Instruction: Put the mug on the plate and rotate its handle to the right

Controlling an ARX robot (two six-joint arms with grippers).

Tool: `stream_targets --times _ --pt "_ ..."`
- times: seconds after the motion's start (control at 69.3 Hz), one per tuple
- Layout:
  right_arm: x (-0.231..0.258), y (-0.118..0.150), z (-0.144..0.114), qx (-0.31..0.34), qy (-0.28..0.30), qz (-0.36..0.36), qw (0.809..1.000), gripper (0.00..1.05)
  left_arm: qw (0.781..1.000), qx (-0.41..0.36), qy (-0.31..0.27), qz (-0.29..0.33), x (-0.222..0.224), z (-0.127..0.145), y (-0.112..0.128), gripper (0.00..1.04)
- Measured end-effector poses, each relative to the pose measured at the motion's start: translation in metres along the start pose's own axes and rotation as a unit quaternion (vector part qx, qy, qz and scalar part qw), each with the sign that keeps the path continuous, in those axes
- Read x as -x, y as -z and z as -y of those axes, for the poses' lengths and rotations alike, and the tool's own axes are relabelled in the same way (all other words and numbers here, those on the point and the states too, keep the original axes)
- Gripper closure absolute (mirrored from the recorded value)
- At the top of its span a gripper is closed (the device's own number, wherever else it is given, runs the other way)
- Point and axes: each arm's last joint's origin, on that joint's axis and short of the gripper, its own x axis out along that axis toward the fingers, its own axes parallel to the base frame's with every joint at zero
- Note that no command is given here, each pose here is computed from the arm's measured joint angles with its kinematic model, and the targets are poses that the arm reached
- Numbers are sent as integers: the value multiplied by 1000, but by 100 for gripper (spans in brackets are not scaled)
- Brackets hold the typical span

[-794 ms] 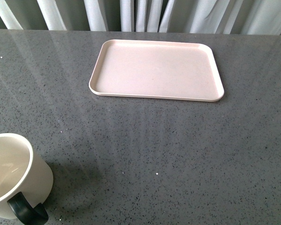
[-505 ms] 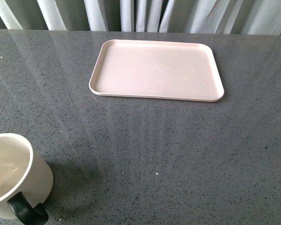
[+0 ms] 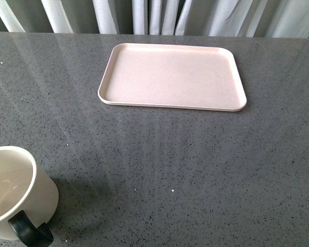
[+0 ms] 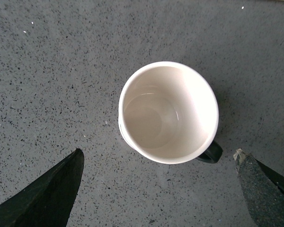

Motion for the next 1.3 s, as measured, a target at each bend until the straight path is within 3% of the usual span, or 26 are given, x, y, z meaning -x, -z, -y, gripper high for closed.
stream_targets --times 0.39,1.299 --pt "0 0 0 0 0 0 1000 9 996 -43 -2 -72 -46 3 -7 9" --pt "0 0 0 0 0 0 1000 9 996 -17 -25 -82 -56 -4 -17 9"
